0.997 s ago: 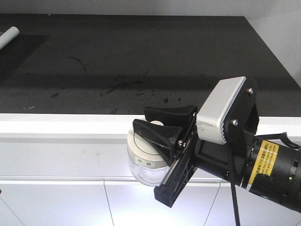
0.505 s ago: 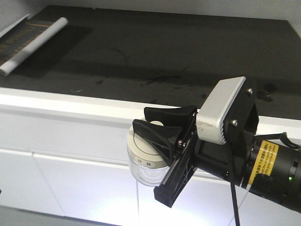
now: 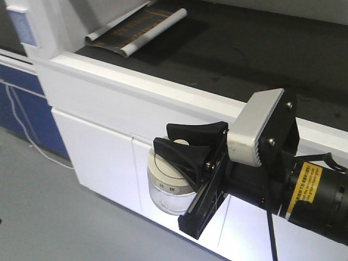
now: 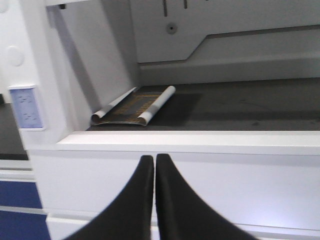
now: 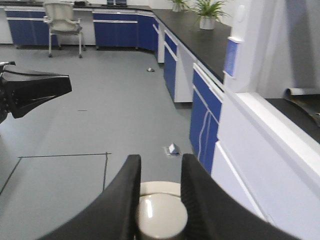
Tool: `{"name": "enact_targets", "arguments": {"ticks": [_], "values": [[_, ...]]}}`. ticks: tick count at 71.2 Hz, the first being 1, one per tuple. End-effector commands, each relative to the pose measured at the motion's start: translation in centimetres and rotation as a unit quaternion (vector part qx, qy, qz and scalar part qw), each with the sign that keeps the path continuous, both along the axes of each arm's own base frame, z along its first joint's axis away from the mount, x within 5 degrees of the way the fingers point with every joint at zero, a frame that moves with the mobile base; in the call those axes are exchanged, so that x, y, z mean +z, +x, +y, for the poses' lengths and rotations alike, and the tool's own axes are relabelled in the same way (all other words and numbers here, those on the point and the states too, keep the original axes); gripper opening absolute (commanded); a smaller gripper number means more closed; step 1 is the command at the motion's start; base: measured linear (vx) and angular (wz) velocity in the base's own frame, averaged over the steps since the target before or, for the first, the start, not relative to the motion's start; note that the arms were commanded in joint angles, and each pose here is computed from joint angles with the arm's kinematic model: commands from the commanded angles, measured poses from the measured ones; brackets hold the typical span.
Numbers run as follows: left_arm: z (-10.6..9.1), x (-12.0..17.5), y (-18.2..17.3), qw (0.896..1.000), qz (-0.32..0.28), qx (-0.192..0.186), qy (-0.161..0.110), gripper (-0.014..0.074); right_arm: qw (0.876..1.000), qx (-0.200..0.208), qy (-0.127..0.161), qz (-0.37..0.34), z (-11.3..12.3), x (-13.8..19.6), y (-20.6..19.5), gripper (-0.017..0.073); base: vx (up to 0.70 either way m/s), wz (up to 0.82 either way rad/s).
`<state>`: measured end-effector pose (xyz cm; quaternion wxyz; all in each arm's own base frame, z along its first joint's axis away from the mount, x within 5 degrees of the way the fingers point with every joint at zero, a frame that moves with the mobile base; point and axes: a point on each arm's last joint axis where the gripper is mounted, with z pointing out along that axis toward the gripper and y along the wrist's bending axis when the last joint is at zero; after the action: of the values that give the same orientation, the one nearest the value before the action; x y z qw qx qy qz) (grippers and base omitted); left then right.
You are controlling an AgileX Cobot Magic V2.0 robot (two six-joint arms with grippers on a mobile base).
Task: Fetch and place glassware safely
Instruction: 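Hold the jar in the right gripper while the base turns away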
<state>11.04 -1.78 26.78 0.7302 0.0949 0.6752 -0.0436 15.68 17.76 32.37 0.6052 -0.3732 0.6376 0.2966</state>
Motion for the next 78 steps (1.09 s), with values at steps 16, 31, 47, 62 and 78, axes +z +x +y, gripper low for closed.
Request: {"name": "enact_targets", "arguments": {"ticks": [16,31,47,62,78], "values": [[-0.21,1.31,0.0,0.999,-0.033,-0.014,-0.017,0.0001,0.998,0.026,0.05,-0.034,0.04,2.24,-0.63,-0.0001,-0.15,0.65],[-0.21,1.31,0.0,0.999,-0.033,-0.014,-0.017,0.0001,0.998,0.026,0.05,-0.034,0.04,2.24,-0.63,-0.0001,-0.16,0.64],[-0.21,1.31,0.0,0.999,-0.033,-0.014,-0.017,0.0001,0.998,0.026,0.05,-0.034,0.04,2.24,-0.63,-0.0001,-0.14,0.63],[-0.21,1.31,0.0,0.999,-0.033,-0.014,-0.017,0.0001,0.998,0.026,0.05,-0.034,0.04,2.24,-0.63,-0.0001,-0.1,0.65],[-0.21,1.31,0.0,0.999,-0.033,-0.014,-0.017,0.0001,0.998,0.026,0.05,-0.034,0.04,2.24,-0.63,-0.0001,-0.02,0.67]]}}
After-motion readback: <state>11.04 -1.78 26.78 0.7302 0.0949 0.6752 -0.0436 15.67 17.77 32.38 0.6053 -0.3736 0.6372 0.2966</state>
